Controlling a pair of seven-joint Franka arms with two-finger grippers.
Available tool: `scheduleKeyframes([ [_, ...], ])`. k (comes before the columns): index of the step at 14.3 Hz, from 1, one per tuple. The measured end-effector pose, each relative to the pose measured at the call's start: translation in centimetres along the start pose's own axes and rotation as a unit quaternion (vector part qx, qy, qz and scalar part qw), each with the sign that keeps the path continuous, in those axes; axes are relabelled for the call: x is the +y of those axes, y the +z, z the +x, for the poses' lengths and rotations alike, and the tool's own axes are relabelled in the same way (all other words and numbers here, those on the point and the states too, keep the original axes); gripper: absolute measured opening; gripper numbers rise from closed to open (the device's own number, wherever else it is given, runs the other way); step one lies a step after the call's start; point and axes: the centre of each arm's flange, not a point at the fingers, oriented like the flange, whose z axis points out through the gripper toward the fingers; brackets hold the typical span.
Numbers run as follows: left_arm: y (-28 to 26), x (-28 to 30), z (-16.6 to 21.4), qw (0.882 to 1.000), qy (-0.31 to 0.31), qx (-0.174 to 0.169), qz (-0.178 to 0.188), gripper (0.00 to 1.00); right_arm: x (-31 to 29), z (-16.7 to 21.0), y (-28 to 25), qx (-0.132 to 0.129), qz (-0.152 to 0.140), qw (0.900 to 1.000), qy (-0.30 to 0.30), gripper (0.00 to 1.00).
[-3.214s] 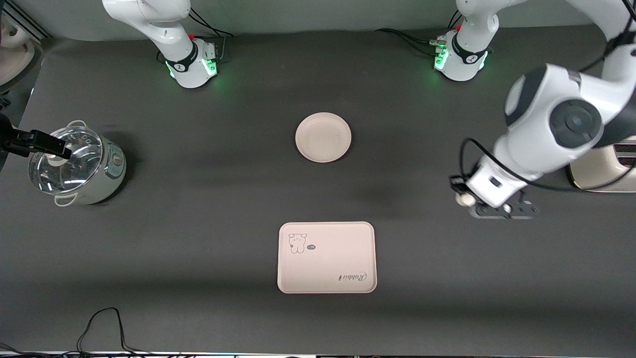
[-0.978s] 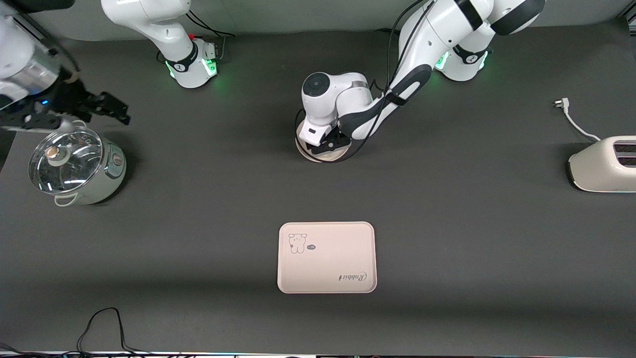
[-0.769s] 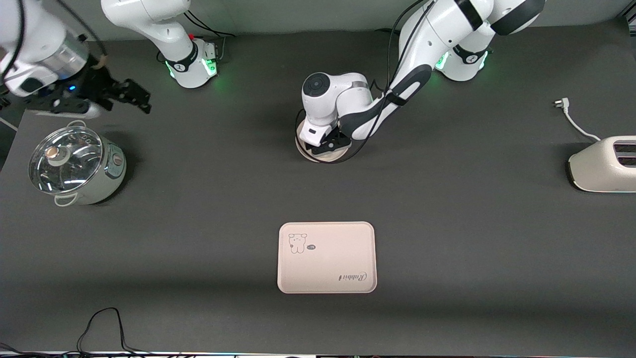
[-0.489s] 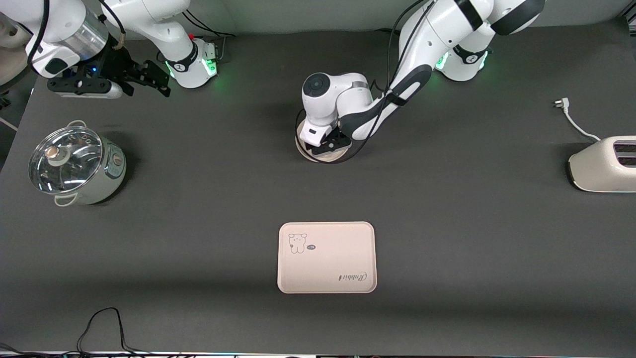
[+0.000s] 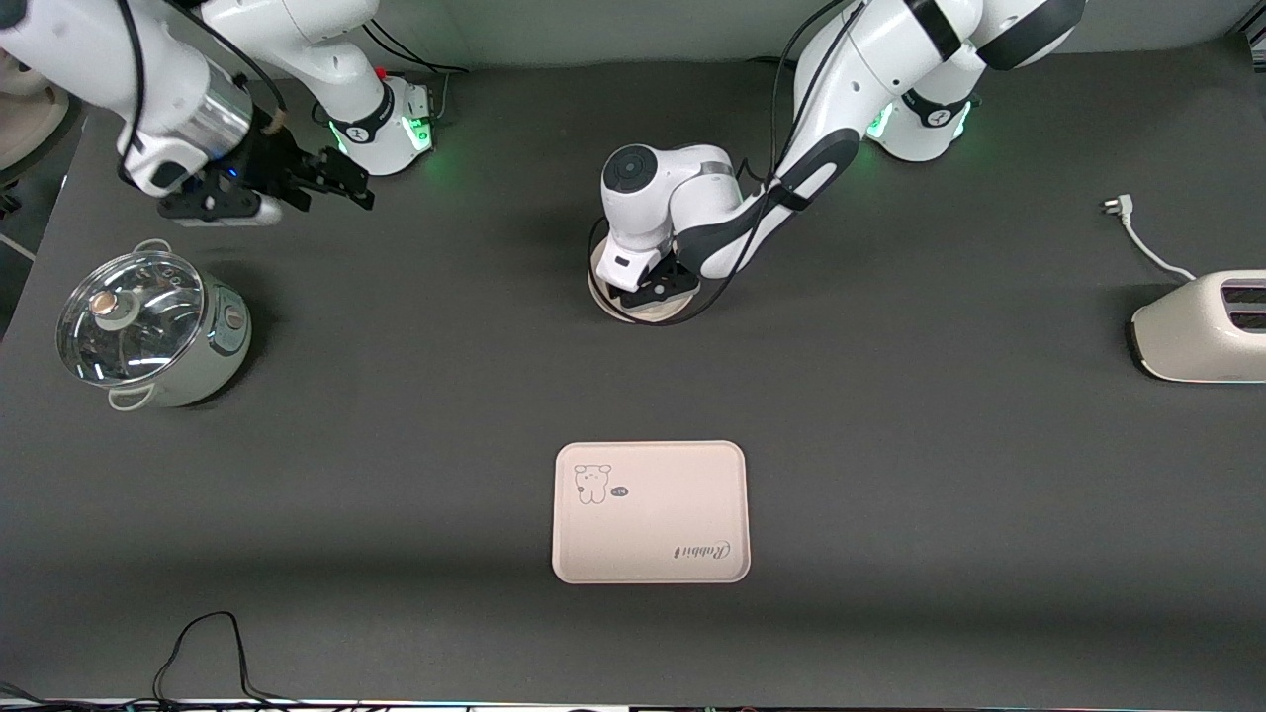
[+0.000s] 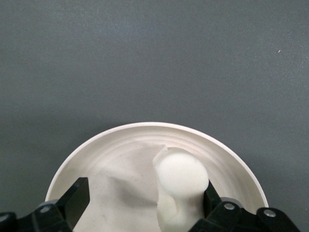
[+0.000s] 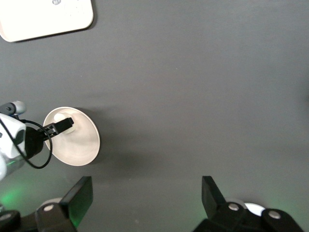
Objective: Place bun in plate and plate on tray
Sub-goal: 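Lower the bun onto the plate while the right gripper approaches, then release the bun and withdraw the left gripper while the right gripper nears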
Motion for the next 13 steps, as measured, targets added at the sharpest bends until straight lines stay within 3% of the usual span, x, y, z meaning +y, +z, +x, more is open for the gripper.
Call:
scheduleKeyframes([
  [8,-0.1,-0.1,0.6,1.000,-0.004,0.002,-0.001,1.00,2.0,-0.2,15.9,0.024,0.087,0.996,-0.020,1.00],
  [10,-0.6,-0.5,2.6,1.000,-0.002,0.009,-0.005,1.00,2.9,-0.4,18.7,0.012,0.115,0.993,-0.017,1.00],
  [13,-2.3,-2.0,8.1,1.000,0.007,0.024,-0.015,1.00,3.2,0.0,21.5,0.014,0.111,0.994,-0.017,1.00],
])
